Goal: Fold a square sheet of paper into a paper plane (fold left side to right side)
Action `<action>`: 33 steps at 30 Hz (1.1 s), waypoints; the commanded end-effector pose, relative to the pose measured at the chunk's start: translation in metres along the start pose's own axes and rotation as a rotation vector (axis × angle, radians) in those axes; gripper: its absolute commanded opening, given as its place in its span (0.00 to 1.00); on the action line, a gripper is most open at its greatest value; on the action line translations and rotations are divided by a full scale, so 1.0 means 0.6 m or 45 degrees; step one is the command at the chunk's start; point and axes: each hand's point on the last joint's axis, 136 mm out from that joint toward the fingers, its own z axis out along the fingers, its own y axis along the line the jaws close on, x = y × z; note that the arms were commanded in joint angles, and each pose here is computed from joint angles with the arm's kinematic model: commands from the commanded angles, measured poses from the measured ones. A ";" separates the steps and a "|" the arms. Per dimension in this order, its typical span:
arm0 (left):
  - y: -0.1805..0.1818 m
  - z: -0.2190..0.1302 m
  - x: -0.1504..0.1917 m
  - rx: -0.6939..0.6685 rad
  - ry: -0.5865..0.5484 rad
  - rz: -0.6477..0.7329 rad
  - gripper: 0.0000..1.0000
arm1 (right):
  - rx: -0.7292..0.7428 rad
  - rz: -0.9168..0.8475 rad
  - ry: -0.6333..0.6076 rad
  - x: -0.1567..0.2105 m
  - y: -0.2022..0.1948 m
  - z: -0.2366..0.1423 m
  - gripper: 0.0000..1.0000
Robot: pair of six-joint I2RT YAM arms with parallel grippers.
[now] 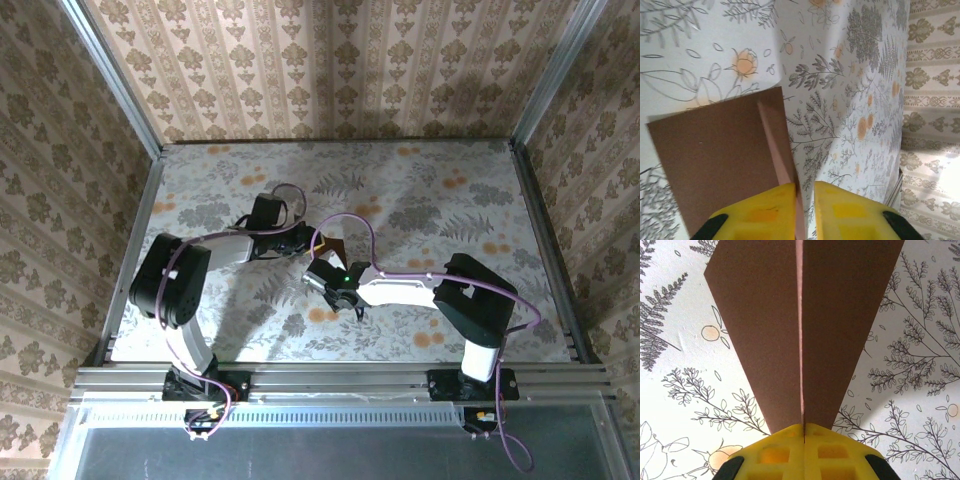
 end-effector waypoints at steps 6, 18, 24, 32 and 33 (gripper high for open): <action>0.019 -0.109 -0.038 -0.051 -0.132 0.016 0.32 | -0.111 -0.001 0.033 -0.002 0.012 -0.008 0.01; 0.016 -0.140 -0.008 0.001 -0.075 0.067 0.43 | -0.861 0.229 0.085 -0.025 0.054 -0.032 0.00; 0.014 -0.112 0.026 0.000 0.013 0.075 0.45 | -0.999 0.339 0.121 -0.022 0.046 -0.013 0.00; 0.017 -0.076 0.058 -0.019 0.083 0.062 0.45 | -1.095 0.429 0.139 -0.012 0.042 0.003 0.00; 0.016 -0.071 0.060 -0.016 0.089 0.062 0.45 | -1.100 0.431 0.142 -0.010 0.042 0.004 0.00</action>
